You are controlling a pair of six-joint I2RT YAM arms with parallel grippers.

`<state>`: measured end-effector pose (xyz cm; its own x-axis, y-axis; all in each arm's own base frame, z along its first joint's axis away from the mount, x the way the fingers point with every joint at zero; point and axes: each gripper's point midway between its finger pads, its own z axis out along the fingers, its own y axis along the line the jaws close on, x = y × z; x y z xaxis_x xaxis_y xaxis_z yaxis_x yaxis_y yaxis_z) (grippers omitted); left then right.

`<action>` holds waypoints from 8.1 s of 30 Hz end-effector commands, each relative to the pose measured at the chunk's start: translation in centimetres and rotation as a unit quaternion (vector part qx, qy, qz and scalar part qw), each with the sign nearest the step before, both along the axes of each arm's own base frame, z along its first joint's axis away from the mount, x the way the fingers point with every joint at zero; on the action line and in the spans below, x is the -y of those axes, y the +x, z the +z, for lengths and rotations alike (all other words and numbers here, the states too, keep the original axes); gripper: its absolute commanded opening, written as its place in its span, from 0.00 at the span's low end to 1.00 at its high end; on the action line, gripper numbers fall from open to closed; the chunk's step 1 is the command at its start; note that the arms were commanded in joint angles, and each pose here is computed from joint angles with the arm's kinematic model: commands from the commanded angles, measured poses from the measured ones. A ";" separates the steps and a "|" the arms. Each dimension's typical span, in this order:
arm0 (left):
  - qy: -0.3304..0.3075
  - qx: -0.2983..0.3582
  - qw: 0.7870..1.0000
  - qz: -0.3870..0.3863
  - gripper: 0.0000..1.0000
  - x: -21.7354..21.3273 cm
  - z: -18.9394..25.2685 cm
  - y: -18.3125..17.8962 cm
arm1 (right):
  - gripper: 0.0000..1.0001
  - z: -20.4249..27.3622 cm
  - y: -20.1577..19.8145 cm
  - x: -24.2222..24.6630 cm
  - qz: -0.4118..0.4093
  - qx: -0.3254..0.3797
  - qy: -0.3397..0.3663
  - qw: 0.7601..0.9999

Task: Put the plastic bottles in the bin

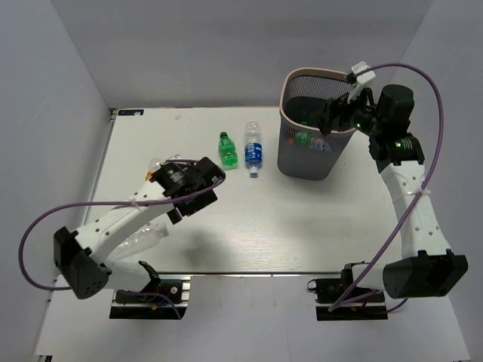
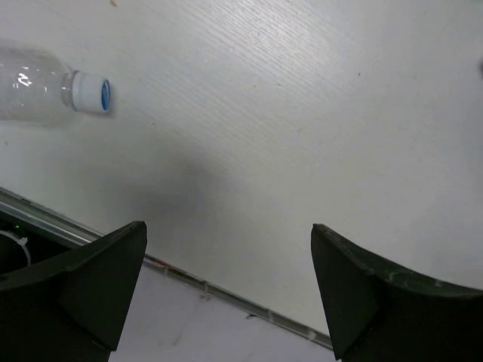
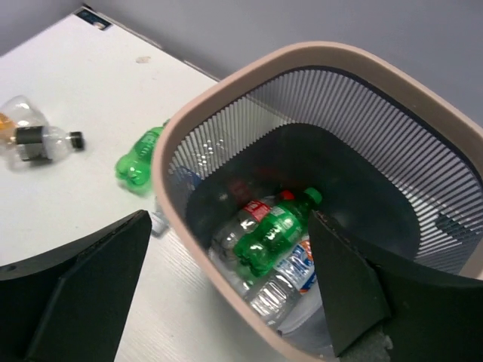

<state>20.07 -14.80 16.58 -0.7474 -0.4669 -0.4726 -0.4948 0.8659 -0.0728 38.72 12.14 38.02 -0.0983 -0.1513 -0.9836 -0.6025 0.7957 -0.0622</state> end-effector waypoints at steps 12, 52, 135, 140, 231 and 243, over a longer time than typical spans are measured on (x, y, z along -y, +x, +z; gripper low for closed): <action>-0.001 0.091 0.919 0.384 0.99 -10.2 -3.4 0.2 | 0.54 -3.9 -6.9 -3.4 0.182 0.026 -0.012 0.983; -0.093 0.383 0.911 -0.124 0.99 -4.5 26.1 7.0 | 0.85 -29.1 -18.2 -37.1 0.500 -0.123 -0.161 0.842; -0.155 0.345 0.915 -0.137 0.99 -2.3 20.8 6.1 | 0.00 -29.0 -24.2 -44.8 0.573 0.014 -0.210 0.792; -0.148 0.367 0.909 -0.129 0.99 -2.6 21.4 6.7 | 0.00 -26.8 -21.6 -39.0 0.522 -0.014 -0.219 0.824; 0.003 0.073 0.972 -0.223 0.56 9.1 -8.4 29.3 | 0.52 -7.5 -16.9 -4.2 0.220 -0.012 -0.074 0.973; -0.143 0.399 0.844 -0.328 0.19 14.7 19.8 28.1 | 0.57 -18.0 -19.2 -4.9 0.306 -0.132 -0.153 0.930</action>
